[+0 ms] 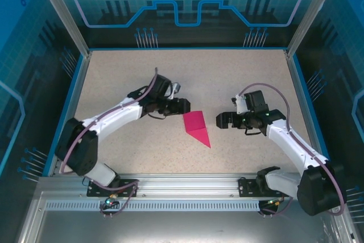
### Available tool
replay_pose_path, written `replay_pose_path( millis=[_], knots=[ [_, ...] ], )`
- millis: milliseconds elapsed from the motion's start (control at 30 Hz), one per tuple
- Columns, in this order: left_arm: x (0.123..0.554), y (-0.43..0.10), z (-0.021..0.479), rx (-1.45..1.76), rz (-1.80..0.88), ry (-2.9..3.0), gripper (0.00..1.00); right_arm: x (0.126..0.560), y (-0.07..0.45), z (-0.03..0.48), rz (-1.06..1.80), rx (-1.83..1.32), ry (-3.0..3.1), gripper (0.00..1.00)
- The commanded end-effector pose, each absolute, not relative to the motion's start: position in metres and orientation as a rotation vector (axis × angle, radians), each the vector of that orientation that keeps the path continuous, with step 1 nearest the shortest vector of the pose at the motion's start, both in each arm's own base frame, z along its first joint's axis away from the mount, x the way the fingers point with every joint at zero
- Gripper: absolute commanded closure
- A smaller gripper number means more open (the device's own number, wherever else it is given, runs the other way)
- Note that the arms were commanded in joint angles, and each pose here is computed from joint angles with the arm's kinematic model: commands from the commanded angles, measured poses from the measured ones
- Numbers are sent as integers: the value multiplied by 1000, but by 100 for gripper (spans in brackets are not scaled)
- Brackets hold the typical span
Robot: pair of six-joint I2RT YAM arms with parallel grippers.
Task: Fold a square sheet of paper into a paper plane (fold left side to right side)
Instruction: Fourth fold the wing at the center of the table.
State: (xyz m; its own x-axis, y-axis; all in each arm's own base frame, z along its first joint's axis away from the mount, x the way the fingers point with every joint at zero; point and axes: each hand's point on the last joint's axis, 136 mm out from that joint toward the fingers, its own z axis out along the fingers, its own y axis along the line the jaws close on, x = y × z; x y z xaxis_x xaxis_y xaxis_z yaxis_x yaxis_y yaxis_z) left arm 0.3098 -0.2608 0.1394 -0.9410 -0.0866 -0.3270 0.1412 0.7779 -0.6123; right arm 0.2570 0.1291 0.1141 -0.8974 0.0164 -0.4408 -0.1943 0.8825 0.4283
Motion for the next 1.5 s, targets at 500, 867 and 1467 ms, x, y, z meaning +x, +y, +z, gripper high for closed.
replay_pose_path(
  millis=[500, 867, 1467],
  knots=[
    [271, -233, 77, -383, -1107, 2600, 12, 265, 182, 100, 1088, -271, 2570, 19],
    [273, -257, 59, -381, -1180, 2657, 13, 273, 216, 58, 1065, -380, 2713, 43],
    [272, -283, 46, -339, -1164, 2720, 13, 271, 222, 38, 1028, -415, 2782, 93]
  ],
)
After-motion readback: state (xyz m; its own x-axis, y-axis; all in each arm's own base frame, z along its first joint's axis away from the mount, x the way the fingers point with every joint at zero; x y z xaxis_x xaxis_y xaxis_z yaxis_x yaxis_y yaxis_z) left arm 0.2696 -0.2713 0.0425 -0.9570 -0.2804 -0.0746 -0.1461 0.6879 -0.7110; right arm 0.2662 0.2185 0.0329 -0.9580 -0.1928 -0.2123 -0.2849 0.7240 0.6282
